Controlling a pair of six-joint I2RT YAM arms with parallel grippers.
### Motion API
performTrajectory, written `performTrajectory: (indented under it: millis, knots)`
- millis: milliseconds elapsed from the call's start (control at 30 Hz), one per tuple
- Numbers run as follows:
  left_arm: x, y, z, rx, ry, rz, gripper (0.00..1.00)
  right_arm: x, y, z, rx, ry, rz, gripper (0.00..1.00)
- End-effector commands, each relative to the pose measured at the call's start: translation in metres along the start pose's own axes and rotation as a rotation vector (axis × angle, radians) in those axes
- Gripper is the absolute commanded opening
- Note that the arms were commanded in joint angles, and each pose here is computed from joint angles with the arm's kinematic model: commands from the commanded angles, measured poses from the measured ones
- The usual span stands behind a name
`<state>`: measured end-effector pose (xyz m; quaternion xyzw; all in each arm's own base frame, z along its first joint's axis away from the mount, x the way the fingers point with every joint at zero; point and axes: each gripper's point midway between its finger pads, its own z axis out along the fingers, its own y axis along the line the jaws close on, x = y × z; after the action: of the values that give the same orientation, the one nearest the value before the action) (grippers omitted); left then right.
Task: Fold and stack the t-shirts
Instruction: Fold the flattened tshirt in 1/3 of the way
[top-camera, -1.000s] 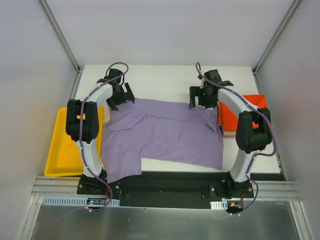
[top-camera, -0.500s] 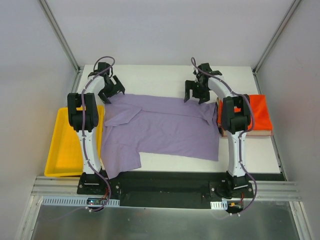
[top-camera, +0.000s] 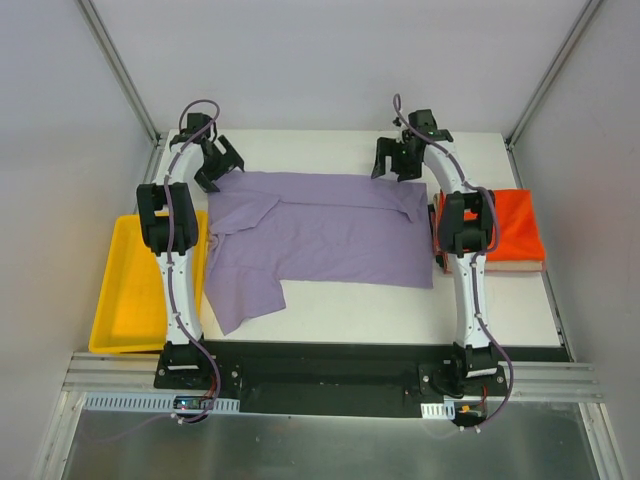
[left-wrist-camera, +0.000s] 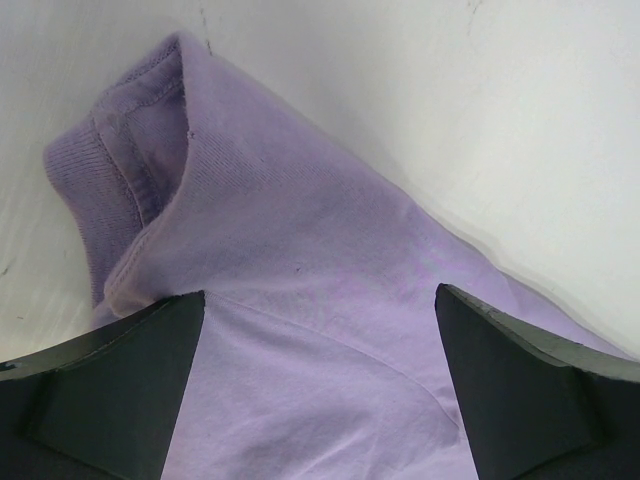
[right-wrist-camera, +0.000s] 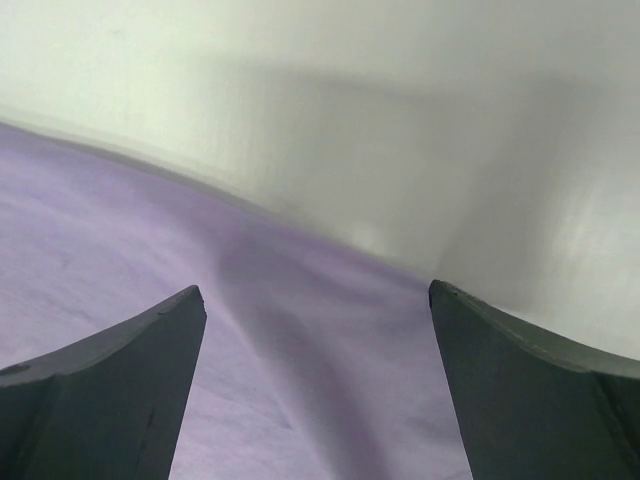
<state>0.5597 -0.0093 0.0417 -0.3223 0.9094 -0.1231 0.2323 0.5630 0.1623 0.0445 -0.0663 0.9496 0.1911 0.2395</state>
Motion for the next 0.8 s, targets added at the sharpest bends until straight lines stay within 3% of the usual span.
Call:
performTrajectory:
  millis: [0, 100, 200, 267, 467, 767]
  knots:
    - [0.001, 0.002, 0.007, 0.013, 0.021, 0.012, 0.99, -0.047, -0.001, -0.047, 0.03, -0.152, -0.048, 0.96]
    - [0.002, 0.002, 0.004, 0.021, 0.025, 0.031, 0.99, -0.051, 0.001, -0.078, 0.083, -0.183, -0.047, 0.96]
    - [0.008, 0.005, 0.005, 0.028, 0.047, 0.065, 0.99, -0.032, -0.01, -0.093, 0.172, -0.162, 0.046, 0.99]
    - [0.013, 0.006, 0.006, 0.038, 0.063, 0.081, 0.99, -0.016, -0.019, -0.097, 0.234, -0.131, 0.118, 0.95]
    - [0.02, 0.001, 0.01, 0.08, 0.085, 0.092, 0.99, 0.017, -0.032, -0.087, 0.313, -0.035, 0.231, 0.81]
    - [0.021, 0.006, 0.013, 0.093, 0.094, 0.046, 0.99, 0.026, -0.055, -0.072, 0.408, -0.003, 0.255, 0.71]
